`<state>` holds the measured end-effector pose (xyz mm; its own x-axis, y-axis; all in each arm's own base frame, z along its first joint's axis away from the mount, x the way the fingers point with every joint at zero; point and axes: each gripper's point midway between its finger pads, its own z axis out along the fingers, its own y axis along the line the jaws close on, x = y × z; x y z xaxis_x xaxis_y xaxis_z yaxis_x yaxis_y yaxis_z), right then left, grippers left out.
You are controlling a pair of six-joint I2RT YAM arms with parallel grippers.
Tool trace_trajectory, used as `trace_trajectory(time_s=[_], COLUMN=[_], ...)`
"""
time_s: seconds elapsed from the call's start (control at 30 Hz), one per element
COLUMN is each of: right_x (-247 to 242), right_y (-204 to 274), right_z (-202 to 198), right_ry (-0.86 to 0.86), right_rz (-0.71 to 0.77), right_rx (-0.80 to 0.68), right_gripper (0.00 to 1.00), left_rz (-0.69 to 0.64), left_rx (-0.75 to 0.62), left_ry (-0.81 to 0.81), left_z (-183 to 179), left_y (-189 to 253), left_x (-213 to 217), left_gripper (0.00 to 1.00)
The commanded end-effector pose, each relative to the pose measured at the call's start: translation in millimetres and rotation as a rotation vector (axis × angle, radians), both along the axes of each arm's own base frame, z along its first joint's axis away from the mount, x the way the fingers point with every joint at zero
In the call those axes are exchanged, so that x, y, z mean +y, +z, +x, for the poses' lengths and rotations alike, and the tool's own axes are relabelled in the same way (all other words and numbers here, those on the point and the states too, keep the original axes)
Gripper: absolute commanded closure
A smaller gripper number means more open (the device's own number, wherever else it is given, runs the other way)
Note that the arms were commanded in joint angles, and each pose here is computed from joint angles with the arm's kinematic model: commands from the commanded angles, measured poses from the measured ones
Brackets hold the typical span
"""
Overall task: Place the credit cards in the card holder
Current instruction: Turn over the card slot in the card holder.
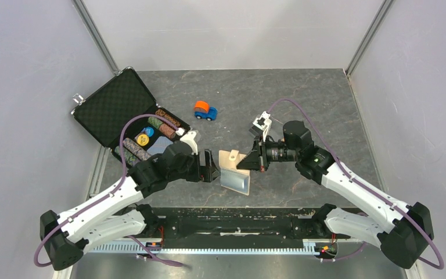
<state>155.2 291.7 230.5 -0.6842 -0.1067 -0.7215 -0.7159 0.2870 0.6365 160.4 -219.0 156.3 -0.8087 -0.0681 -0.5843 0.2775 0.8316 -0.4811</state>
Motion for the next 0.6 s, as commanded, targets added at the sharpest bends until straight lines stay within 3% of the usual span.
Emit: trace_trajectory(time_s=[0.0,0.37,0.57], right_x=[1,-1,0], right_y=[2,-3,6], right_z=[4,3,-9], right_ry=[0.000,0.033,0.081], right_rz=[0.030,0.050,0.113], right_rx=[0.013,0.061,0.072], right_gripper=[1.00,1.00,1.00], left_rz=[-0.130,-0.277,-0.279], left_rx=[-0.046,-0.104,-0.102], left_ry=[-0.082,-0.103,-0.092], left_z=[-4,-8,-1], left_y=[19,37,30], left_x=[-21,-29,-36], left_gripper=[0.05,0.01,0.00])
